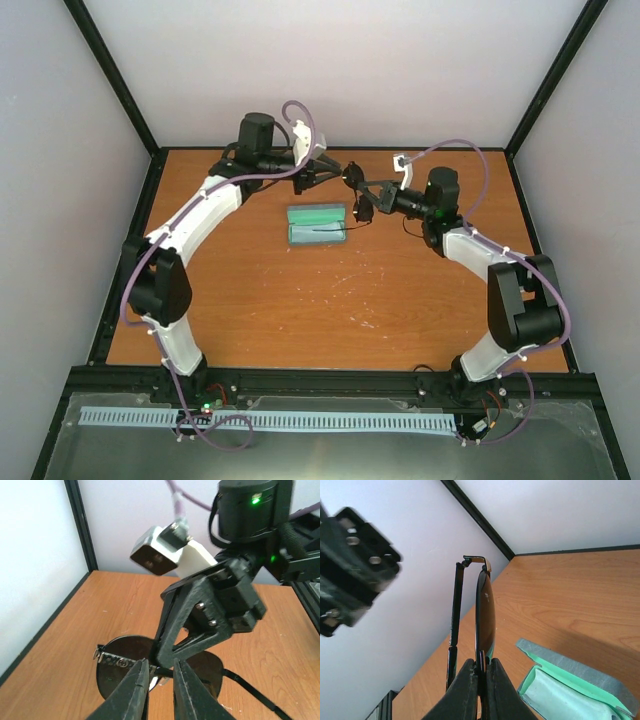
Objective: Organize the sunglasses
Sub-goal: Fold the sunglasses.
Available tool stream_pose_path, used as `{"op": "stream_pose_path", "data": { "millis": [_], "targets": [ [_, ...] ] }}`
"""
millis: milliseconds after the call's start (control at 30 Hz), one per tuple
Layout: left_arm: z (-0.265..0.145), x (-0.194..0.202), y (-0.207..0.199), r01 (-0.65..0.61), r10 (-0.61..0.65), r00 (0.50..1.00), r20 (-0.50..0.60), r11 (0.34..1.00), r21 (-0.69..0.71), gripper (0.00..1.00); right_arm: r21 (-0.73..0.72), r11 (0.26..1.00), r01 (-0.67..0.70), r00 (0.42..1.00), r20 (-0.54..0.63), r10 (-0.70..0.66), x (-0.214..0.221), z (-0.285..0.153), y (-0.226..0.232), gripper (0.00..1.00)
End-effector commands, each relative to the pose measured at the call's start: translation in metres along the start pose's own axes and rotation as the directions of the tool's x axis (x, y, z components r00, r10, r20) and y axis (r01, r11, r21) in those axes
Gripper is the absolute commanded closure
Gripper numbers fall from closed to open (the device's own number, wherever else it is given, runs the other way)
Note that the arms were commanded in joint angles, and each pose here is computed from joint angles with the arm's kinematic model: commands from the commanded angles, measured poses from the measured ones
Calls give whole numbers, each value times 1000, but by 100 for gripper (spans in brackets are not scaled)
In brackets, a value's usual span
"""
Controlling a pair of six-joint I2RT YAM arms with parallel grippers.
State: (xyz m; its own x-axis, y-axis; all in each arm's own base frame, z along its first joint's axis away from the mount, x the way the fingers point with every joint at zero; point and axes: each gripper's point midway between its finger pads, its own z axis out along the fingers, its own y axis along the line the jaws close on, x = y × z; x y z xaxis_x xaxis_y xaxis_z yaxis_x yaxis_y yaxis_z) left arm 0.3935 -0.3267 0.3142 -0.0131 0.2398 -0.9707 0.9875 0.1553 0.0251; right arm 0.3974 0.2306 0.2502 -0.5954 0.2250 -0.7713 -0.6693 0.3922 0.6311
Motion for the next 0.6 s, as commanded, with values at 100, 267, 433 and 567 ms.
{"op": "stream_pose_path", "data": {
  "millis": [100, 267, 433, 567],
  "targets": [
    [-42, -54, -65, -159, 147, 983, 108, 981, 113, 87, 63, 992, -107, 994, 36, 105, 3, 4, -24, 97],
    [-47, -45, -116, -125, 90, 986, 141, 956, 264, 88, 63, 986, -153, 987, 64, 149, -11, 12, -30, 97],
    [-43, -28, -149, -122, 87, 989, 124, 942, 313, 88, -49, 981, -188, 972, 135, 193, -33, 25, -10, 97],
    [-39, -23, -157, -90, 55, 992, 111, 936, 341, 88, -109, 979, -173, 978, 96, 184, -35, 36, 12, 97]
  ]
}}
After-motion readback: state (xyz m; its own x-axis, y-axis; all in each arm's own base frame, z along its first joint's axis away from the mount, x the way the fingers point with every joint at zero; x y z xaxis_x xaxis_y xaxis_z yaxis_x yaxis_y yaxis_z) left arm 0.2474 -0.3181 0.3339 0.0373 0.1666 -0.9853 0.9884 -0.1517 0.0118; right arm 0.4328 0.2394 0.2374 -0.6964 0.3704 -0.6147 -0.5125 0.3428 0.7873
